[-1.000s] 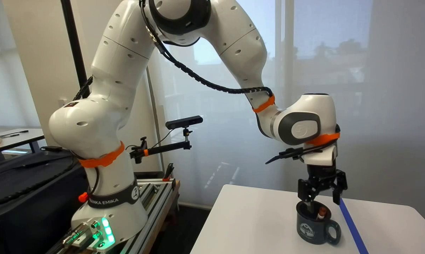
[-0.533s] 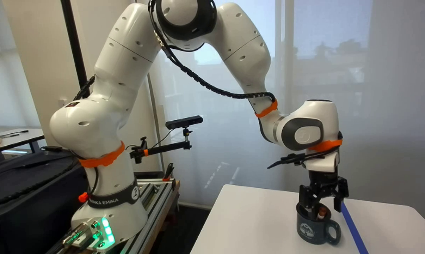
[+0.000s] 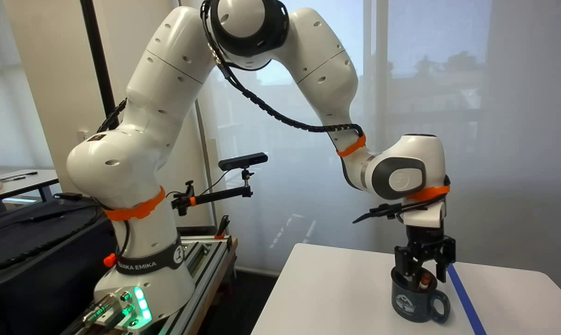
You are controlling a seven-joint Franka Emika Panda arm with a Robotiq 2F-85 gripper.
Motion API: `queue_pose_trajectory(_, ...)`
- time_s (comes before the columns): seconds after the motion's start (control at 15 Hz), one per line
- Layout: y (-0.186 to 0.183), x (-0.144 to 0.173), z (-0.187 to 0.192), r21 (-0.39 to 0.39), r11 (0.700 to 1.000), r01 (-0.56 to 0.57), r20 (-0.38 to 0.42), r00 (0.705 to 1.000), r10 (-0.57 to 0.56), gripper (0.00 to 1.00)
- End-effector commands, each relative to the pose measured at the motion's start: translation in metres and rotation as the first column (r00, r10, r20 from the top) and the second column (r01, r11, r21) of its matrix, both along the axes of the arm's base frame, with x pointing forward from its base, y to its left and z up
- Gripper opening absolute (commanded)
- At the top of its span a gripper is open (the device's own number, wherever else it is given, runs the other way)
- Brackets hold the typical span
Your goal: Take the marker out of the mug.
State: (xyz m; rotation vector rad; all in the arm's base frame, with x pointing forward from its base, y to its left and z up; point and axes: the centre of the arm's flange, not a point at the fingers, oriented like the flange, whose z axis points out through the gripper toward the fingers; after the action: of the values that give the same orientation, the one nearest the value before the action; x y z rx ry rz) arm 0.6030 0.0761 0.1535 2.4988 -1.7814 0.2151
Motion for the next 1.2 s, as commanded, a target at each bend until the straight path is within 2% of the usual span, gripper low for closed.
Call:
queue_pose_trajectory(0.0,0.008,0.005,0.000,-0.007,1.000,0.018,-0.008,1.000,-0.018,0.56)
queue_pose_trajectory(0.07,0.008,0.006,0.000,-0.007,1.000,0.017,-0.007,1.000,-0.017,0.45)
queue_pose_trajectory(0.33,0.009,0.007,0.000,-0.005,1.000,0.017,-0.006,1.000,-0.017,0.12)
queue_pose_trajectory(0.47,0.009,0.006,0.002,-0.004,1.000,0.015,-0.004,1.000,-0.015,0.01)
queue_pose_trajectory(0.6,0.010,0.005,0.008,0.000,1.000,0.011,0.000,1.000,-0.011,0.05)
queue_pose_trajectory(1.13,0.009,0.009,0.068,0.007,1.000,0.016,0.057,0.998,-0.017,0.05)
